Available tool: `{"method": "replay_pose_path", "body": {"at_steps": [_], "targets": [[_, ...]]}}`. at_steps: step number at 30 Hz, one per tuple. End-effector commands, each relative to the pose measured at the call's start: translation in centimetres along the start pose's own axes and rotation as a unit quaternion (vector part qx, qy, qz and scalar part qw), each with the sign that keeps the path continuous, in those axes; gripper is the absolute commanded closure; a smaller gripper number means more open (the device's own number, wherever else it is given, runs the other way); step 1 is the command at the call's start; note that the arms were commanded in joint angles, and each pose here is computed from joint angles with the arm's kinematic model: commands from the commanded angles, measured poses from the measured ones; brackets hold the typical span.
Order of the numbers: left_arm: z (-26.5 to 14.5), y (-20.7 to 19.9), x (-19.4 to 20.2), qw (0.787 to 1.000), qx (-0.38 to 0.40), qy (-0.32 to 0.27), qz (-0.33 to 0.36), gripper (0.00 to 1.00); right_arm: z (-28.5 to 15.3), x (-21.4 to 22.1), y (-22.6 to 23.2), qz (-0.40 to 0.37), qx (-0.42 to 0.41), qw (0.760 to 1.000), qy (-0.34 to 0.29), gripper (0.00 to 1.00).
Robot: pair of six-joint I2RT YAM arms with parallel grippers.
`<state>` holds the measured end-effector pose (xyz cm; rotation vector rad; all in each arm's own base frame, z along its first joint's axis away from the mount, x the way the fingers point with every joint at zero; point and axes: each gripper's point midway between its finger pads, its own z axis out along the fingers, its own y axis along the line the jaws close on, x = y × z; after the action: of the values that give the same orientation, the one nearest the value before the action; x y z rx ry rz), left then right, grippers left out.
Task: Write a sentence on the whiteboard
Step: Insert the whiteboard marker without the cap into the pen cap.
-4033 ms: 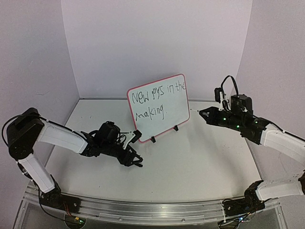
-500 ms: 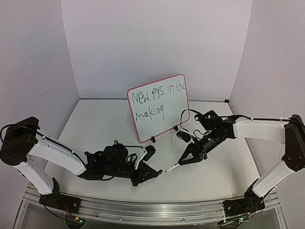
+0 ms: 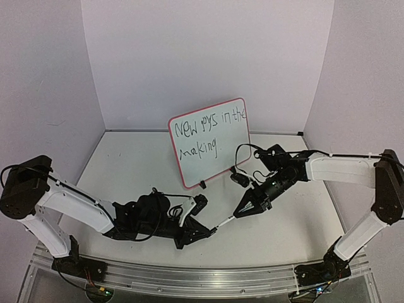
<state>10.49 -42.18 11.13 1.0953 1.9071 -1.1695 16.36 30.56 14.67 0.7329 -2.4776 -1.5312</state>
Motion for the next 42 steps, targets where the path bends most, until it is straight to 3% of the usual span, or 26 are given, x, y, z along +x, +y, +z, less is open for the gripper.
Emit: {"method": "replay_pose_path", "body": {"at_steps": [1,42], "targets": [[-0.5,-0.9,-1.5,0.999,0.011,-0.030,0.009,1.00,-0.2,-1.0,0.3,-0.017,0.015,1.000,-0.010,1.00],[-1.0,-1.5,-1.9,0.999,0.005,-0.047,0.018,1.00,0.8,0.4,-0.3,-0.001,0.010,1.000,0.015,1.00]]}}
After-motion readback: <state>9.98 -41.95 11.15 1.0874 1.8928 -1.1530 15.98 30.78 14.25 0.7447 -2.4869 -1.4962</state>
